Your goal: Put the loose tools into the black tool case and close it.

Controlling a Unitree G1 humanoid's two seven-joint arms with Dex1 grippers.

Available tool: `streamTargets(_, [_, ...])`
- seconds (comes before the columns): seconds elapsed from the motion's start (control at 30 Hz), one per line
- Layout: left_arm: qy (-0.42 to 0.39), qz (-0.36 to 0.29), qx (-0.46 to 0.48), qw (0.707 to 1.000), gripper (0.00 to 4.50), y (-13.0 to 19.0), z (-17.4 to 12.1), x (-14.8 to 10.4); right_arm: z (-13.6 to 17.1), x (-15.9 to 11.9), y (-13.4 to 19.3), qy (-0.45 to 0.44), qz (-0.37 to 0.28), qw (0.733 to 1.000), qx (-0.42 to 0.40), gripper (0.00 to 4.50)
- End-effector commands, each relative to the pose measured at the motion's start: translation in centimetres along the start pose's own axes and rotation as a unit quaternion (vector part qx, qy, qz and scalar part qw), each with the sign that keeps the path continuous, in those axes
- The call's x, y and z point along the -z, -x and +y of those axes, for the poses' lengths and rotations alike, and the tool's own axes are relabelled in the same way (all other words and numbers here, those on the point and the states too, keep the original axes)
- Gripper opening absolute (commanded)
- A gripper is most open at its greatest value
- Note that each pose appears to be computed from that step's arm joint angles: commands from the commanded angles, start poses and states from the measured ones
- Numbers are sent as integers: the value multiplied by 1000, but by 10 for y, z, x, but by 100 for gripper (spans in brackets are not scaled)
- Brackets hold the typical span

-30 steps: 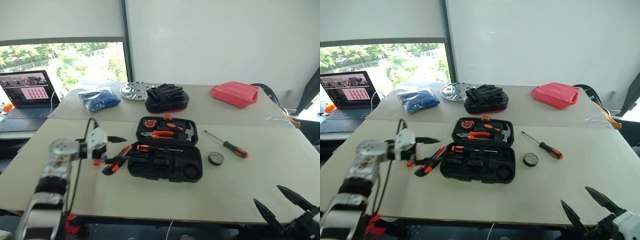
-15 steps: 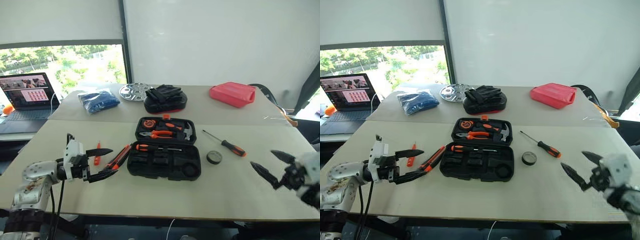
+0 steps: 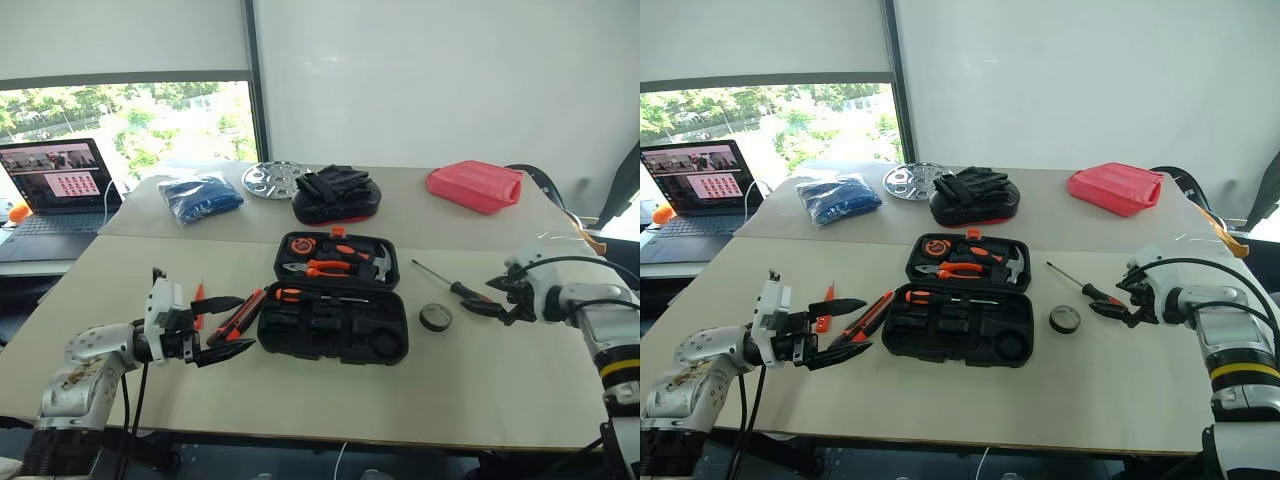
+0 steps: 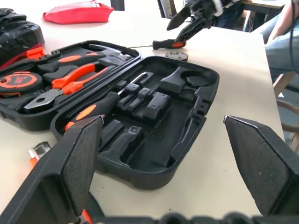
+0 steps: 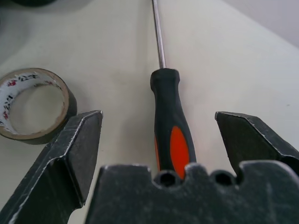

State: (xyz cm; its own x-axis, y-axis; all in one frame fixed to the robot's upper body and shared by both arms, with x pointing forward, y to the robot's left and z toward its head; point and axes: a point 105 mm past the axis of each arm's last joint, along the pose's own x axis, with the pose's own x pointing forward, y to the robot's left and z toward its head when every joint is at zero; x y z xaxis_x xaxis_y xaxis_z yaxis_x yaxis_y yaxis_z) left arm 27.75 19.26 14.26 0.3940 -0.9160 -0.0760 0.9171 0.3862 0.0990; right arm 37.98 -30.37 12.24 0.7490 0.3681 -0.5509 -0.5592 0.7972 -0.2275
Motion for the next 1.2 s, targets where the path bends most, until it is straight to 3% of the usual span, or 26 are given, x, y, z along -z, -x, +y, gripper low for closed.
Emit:
streamTargets(0.03, [-19, -10, 0, 1000, 450, -1, 0, -11, -8, -4, -2, 10, 14, 1000, 6, 398])
streamTargets(0.33, [-26, -11, 6, 1000, 450, -5, 0, -15, -15, -28, 1, 44, -49, 998, 2, 107])
streamTargets(0.37, [-26, -10, 4, 1000, 450, -4, 0, -15, -17, -33, 6, 61, -60, 996, 4, 97])
streamTargets(0.47, [-23, -8, -6, 1000, 450, 1, 1, -13, -21, -69, 28, 148, -120, 982, 12, 97])
streamTargets(0.53, [-18, -6, -14, 1000, 450, 5, 2, -11, -10, -95, 36, 180, -152, 972, -27, 97])
streamTargets(0.7, [-9, -2, -29, 1000, 450, 9, 4, -5, 58, -130, 22, 226, -148, 946, -180, 97])
streamTargets(0.87, [-5, 1, -36, 999, 450, 11, 2, 0, 123, -129, -1, 259, -94, 922, -274, 97])
streamTargets(1.2, [-5, 1, -52, 999, 450, 16, -5, 1, 148, -113, -31, 296, -36, 911, -285, 97])
